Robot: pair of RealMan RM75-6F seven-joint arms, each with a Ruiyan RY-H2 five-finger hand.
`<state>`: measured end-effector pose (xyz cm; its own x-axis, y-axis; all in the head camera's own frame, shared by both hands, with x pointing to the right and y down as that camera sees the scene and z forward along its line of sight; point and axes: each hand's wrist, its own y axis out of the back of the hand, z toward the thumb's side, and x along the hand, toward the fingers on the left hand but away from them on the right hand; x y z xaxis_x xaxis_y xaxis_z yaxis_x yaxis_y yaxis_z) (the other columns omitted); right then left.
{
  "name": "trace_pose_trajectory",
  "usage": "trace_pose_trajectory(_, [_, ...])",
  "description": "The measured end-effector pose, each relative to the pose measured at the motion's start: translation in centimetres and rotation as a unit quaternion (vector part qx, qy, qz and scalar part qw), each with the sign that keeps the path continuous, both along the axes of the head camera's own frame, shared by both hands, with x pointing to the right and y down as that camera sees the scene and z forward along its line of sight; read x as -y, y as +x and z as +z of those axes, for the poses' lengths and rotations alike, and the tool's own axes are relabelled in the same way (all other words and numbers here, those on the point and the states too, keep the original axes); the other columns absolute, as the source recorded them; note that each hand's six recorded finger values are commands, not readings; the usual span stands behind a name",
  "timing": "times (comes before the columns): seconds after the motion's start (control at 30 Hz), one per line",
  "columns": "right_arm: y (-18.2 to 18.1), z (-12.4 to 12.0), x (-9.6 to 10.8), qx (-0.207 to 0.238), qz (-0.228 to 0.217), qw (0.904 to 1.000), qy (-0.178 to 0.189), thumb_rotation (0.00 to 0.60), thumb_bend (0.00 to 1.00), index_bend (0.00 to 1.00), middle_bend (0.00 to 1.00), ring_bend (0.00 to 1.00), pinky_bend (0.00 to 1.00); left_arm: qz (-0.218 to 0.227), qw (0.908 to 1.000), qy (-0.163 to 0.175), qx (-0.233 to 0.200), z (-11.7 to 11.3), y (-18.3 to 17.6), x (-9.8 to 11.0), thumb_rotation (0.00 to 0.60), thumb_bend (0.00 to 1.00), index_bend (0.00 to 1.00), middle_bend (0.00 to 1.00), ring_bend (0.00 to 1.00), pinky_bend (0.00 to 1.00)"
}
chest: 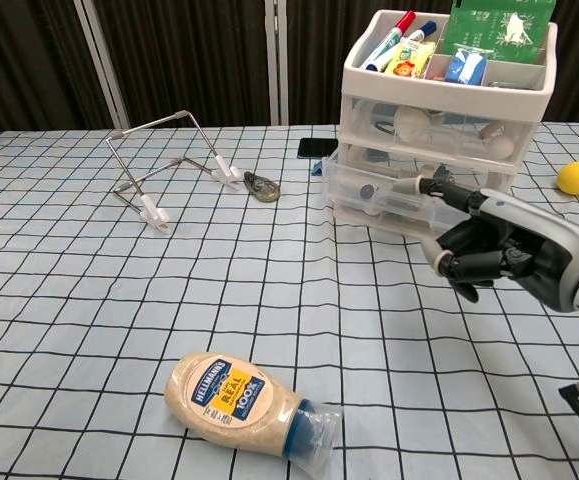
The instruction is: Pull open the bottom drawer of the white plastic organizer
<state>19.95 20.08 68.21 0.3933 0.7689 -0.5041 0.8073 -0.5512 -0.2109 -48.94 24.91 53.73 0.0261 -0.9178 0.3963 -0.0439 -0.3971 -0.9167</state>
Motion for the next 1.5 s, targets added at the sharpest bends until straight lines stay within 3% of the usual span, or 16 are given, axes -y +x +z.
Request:
trace_pose_trajectory(0.1, [0.8,-0.5,0.4,-0.05,-0.02,0.9983,0.022,0.6,0.55,0.11,0.92,0.92,0.79,0.001,1.0,0.004,0.002,-0.2,0.1,-0.1,0.6,0.0,0.0,0.0,0.0,0.0])
trace_pose_trajectory(0.3, [2.8,-1.6,1.5,-0.155,-0.039,0.986,0.048,0.6,0.55,0.09,0.92,0.92,0.79,0.008,0.9999,0.013,0.004,-0.7,0.5,-0.3,0.6,0.0,0.0,0.0,0.0,0.0])
trace_pose_trajectory(0.43, [3.8,-2.3,2.1,-0.217,-0.048,0.9736,0.05,0.6,0.55,0.08,0.92,0.92,0.79,0.009,0.9998,0.016,0.004,-0.9,0.6,-0.5,0.6,0.0,0.0,0.0,0.0,0.0])
trace_pose_trajectory(0.63, [4.6,-2.7,2.5,-0.277,-0.057,0.9585,0.034,0.6,0.55,0.1,0.92,0.92,0.79,0.009,0.9998,0.015,0.004,-0.9,0.6,-0.5,0.6,0.0,0.0,0.0,0.0,0.0])
trace_pose_trajectory(1.03, [4.6,-2.1,3.3,-0.31,-0.055,0.9491,0.002,0.6,0.56,0.24,0.93,0.93,0.79,0.007,0.9999,0.008,0.006,-0.8,0.4,-0.5,0.6,0.0,0.0,0.0,0.0,0.0])
trace_pose_trajectory(1.5, [3.4,-2.3,2.5,-0.294,-0.062,0.9538,0.004,0.6,0.57,0.31,0.93,0.93,0.79,0.008,0.9999,0.009,0.005,-0.8,0.5,-0.5,0.6,0.0,0.0,0.0,0.0,0.0])
